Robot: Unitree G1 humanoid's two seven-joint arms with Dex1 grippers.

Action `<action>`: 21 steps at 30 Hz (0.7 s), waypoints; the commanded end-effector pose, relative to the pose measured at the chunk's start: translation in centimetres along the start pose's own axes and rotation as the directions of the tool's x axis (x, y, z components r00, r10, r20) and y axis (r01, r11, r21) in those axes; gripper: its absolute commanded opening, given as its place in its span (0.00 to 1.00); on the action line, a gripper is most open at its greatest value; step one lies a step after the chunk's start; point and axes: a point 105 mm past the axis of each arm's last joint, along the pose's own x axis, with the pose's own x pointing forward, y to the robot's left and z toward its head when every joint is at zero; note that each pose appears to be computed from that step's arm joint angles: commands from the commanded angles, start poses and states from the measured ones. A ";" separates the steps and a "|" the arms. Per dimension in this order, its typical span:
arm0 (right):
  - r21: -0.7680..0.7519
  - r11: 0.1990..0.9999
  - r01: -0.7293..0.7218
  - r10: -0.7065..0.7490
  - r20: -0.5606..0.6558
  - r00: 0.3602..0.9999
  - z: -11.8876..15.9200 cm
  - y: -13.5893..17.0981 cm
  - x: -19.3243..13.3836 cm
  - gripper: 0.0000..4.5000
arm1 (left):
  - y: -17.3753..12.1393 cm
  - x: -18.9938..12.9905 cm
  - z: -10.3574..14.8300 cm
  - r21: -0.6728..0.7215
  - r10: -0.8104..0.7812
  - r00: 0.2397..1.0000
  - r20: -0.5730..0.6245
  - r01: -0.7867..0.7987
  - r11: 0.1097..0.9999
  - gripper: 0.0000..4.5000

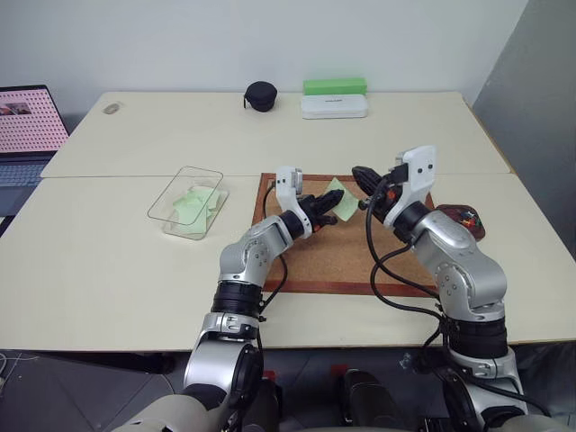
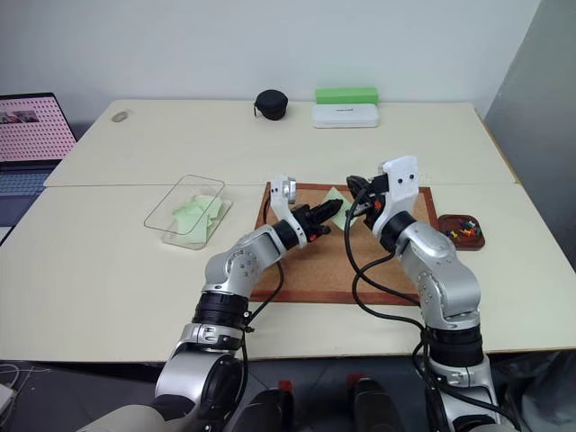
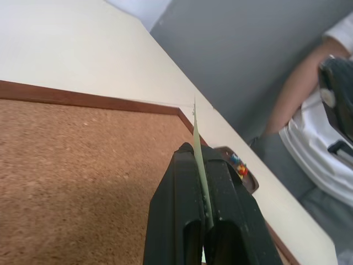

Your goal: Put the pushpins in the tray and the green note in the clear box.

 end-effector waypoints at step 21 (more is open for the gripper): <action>-0.080 0.826 0.558 -0.559 -0.241 0.793 -3.9 -17.6 -6.9 0.00 | -6.2 0.9 -1.0 0.643 -0.213 0.955 -0.209 0.298 0.706 0.01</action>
